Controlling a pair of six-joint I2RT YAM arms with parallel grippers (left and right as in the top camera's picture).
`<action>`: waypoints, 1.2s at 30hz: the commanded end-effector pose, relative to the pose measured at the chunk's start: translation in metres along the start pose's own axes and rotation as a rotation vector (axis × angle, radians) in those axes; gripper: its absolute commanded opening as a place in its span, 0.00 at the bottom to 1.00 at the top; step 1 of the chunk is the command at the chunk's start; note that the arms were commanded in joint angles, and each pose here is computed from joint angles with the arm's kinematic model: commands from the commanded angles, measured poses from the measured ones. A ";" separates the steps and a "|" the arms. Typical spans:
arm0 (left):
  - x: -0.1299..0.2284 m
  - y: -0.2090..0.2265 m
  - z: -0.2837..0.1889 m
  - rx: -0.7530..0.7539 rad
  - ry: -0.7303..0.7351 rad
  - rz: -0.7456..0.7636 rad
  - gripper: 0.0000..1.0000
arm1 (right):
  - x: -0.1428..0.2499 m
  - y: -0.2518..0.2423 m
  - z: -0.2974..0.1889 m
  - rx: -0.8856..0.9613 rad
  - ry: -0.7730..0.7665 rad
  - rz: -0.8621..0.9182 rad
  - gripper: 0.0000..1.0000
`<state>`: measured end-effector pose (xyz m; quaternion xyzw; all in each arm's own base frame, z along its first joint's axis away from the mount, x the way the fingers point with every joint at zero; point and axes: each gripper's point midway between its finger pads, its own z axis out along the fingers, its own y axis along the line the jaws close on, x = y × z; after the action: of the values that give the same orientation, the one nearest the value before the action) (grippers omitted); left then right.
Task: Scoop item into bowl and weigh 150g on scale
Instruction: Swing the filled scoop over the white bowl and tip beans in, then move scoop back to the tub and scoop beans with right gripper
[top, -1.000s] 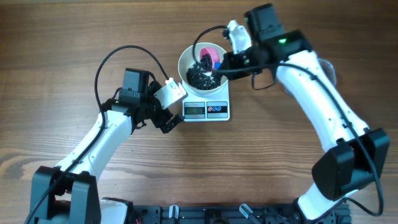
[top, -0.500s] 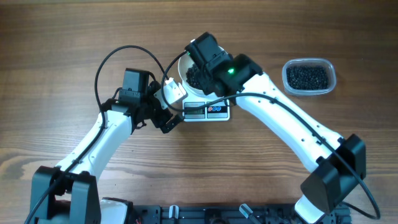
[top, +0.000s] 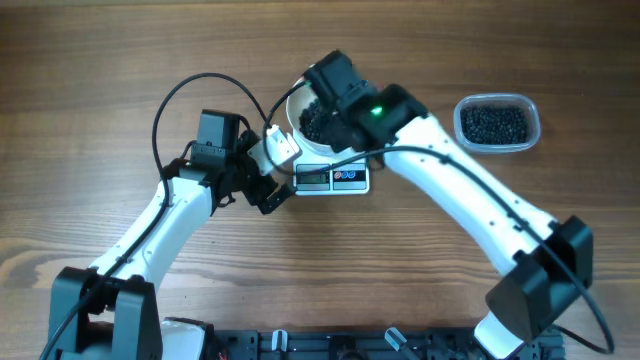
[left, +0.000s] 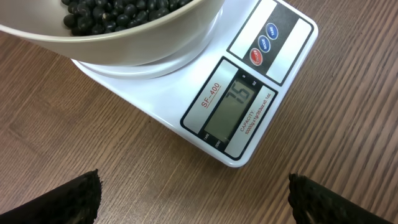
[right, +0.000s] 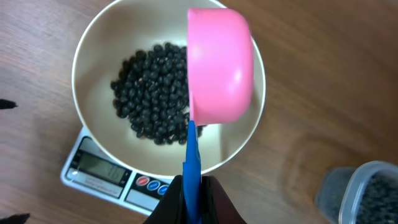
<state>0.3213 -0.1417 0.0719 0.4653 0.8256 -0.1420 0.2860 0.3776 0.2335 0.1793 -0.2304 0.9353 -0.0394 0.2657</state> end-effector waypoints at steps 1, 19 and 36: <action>0.004 -0.002 0.002 0.014 0.003 -0.003 1.00 | -0.015 -0.038 -0.041 -0.099 -0.086 0.119 0.04; 0.004 -0.002 0.002 0.014 0.003 -0.003 1.00 | 0.102 -0.234 -0.111 0.134 0.052 0.698 0.04; 0.004 -0.002 0.002 0.014 0.003 -0.003 1.00 | 0.132 -0.236 -0.005 0.104 0.368 0.634 0.04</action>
<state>0.3213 -0.1416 0.0719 0.4652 0.8256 -0.1419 0.2859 0.3656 -0.0304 0.1760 0.1021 0.9878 -0.0298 0.1135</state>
